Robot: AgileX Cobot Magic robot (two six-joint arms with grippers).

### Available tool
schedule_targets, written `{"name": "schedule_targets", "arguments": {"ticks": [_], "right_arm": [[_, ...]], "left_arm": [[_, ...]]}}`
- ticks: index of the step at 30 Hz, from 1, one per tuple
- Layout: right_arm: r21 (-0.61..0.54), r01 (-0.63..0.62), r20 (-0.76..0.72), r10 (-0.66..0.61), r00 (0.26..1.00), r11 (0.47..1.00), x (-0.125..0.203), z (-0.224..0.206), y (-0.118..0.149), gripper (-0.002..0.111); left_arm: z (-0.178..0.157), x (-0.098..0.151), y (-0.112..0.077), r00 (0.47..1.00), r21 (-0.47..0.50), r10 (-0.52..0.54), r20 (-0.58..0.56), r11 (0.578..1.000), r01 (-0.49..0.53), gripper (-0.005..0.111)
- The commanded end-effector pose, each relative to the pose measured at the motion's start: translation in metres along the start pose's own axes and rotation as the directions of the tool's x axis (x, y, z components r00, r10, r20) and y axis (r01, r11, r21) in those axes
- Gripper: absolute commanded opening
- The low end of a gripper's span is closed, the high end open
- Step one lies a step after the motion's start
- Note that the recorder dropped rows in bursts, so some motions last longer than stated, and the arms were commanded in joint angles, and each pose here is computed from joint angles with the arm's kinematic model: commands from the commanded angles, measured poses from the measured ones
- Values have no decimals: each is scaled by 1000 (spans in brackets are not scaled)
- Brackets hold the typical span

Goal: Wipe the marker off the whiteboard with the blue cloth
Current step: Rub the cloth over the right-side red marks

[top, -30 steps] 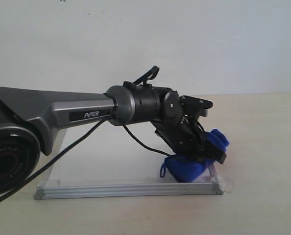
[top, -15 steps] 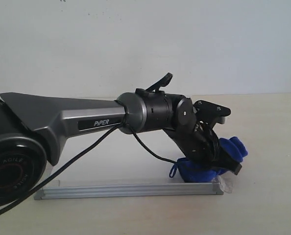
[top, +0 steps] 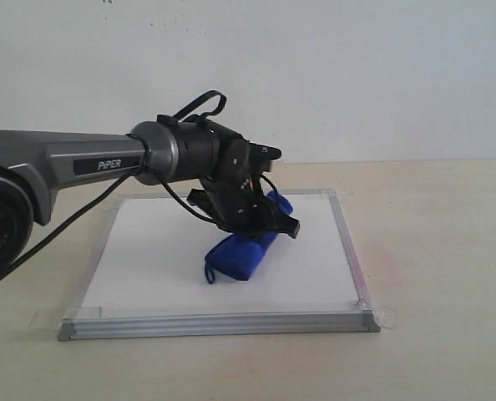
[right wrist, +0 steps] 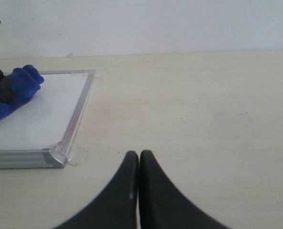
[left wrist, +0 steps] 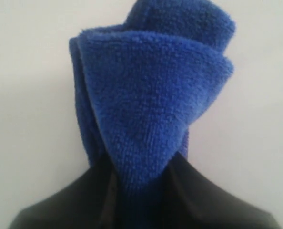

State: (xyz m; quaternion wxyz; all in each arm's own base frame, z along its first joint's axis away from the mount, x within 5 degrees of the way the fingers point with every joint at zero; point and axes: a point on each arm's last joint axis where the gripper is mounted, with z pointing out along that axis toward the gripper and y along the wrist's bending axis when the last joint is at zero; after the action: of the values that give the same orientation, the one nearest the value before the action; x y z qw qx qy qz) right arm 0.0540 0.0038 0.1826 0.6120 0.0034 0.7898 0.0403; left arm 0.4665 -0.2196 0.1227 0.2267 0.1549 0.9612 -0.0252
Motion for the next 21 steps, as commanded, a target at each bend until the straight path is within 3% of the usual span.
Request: {"name": "schedule_targets", "arguments": {"ticks": [1, 14, 21], "right_arm": [[6, 3, 15, -3, 1000, 1000, -1, -1, 0, 0], [6, 3, 15, -3, 1000, 1000, -1, -1, 0, 0], [6, 3, 15, -3, 1000, 1000, -1, -1, 0, 0]], "left_arm": [[-6, 2, 11, 999, -41, 6, -33, 999, -8, 4], [-11, 5, 14, 996, -62, 45, -81, 997, -50, 4], [-24, -1, 5, 999, 34, 8, -47, 999, -6, 4]]}}
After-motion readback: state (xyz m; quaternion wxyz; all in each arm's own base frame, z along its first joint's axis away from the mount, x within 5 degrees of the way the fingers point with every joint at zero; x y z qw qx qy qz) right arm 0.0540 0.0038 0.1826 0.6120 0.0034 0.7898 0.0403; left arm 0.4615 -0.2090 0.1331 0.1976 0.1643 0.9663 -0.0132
